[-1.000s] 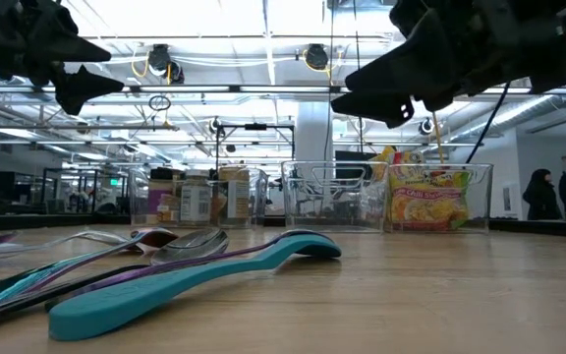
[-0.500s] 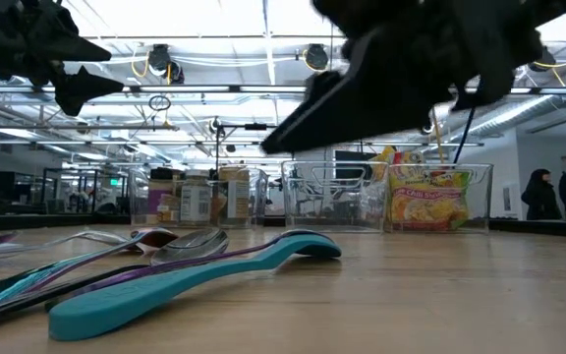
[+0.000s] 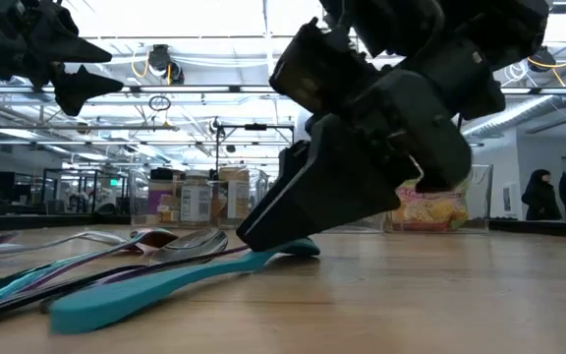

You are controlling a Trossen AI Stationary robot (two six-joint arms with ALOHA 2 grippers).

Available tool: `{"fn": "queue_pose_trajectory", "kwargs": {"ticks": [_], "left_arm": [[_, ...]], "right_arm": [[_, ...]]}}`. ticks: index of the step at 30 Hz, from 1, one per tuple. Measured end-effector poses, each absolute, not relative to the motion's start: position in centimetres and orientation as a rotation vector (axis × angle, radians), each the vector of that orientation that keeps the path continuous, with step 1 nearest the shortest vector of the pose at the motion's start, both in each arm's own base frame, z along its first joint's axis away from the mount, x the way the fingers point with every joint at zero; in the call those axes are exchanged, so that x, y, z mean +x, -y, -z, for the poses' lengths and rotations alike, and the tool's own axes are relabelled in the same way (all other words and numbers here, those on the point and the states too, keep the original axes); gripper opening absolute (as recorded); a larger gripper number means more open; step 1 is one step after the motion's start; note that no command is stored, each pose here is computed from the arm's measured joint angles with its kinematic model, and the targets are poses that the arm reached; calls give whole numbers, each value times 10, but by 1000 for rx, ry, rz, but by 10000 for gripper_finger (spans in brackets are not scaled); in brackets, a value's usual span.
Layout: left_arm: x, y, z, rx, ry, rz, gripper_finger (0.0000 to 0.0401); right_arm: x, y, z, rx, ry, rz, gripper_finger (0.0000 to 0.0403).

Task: Pick & Place Food Item
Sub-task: Put the blue spoon into the middle transparent bin

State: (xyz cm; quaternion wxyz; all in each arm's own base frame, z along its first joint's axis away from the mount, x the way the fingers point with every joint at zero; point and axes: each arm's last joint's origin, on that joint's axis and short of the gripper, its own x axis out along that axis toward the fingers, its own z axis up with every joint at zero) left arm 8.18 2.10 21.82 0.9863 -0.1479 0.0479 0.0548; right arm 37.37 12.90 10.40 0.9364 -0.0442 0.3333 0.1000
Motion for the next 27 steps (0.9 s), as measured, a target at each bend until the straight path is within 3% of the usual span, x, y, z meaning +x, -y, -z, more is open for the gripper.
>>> {"fn": "queue_pose_trajectory", "kwargs": {"ticks": [11, 27], "left_arm": [[82, -21, -218, -298, -98, -111, 282], [82, -21, -218, -298, -99, -111, 268]], "right_arm": [[364, -117, -111, -93, -780, 28, 247], [346, -110, -143, -78, -849, 77, 247]]}}
